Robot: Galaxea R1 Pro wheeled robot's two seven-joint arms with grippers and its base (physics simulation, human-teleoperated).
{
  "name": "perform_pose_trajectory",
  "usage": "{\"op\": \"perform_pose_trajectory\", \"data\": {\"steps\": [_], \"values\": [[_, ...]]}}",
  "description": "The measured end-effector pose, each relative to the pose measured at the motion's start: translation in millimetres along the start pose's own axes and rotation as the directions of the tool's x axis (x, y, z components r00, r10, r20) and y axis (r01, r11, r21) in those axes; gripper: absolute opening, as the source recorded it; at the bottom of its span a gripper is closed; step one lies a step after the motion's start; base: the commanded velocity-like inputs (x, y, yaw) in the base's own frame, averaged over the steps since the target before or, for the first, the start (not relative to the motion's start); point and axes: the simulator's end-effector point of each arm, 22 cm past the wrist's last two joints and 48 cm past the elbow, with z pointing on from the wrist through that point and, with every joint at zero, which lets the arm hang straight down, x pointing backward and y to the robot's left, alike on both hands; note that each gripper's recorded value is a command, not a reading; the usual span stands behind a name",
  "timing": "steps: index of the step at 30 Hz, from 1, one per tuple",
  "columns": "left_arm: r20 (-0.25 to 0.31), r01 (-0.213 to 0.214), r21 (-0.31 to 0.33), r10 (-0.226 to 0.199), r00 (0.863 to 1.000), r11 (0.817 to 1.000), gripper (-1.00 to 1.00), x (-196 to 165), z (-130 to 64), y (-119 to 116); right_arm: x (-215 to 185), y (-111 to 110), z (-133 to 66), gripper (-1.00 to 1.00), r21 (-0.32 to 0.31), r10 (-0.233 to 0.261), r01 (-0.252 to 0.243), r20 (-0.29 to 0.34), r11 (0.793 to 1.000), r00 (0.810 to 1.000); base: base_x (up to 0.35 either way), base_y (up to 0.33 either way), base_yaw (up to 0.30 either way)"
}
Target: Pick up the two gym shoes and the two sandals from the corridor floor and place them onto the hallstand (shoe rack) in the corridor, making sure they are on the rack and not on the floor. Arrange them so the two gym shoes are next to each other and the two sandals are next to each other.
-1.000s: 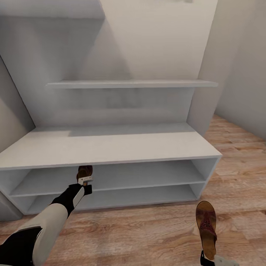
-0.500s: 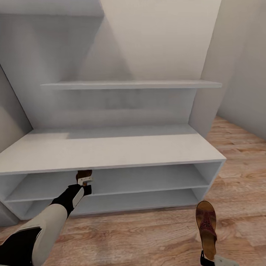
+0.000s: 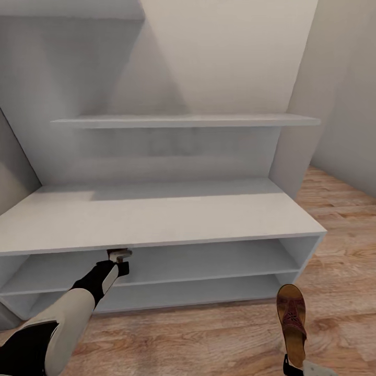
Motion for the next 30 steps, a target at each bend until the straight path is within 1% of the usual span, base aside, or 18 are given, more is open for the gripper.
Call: {"op": "perform_pose_trajectory", "data": {"steps": [13, 14, 27, 30], "values": [[-0.002, 0.0, 0.005, 0.0, 1.0, 1.0, -1.0, 1.7, 0.6, -0.6, 1.3, 0.1, -0.3, -1.0, 0.0, -0.001, 0.001, -0.003, 1.0, 1.0, 0.022, 0.0, 0.0], [-0.002, 0.0, 0.004, 0.0, 1.0, 1.0, 1.0, 1.6, 0.6, 0.1, 1.1, 0.0, -0.1, -1.0, 0.0, -0.001, 0.001, -0.002, 1.0, 1.0, 0.001, 0.0, 0.0], [-0.001, -0.003, -0.003, 0.003, 1.0, 1.0, 1.0, 1.0, 0.7, 3.2, 1.7, 0.4, -0.4, -1.0, -0.002, 0.0, 0.0, -0.003, 1.0, 1.0, -0.002, 0.0, 0.0], [-0.001, -0.003, -0.007, 0.003, 1.0, 1.0, 1.0, 1.2, 1.1, 4.3, 1.9, 0.5, -0.3, -1.0, -0.002, -0.001, 0.001, -0.004, 1.0, 1.0, -0.205, 0.052, 0.0]]}}
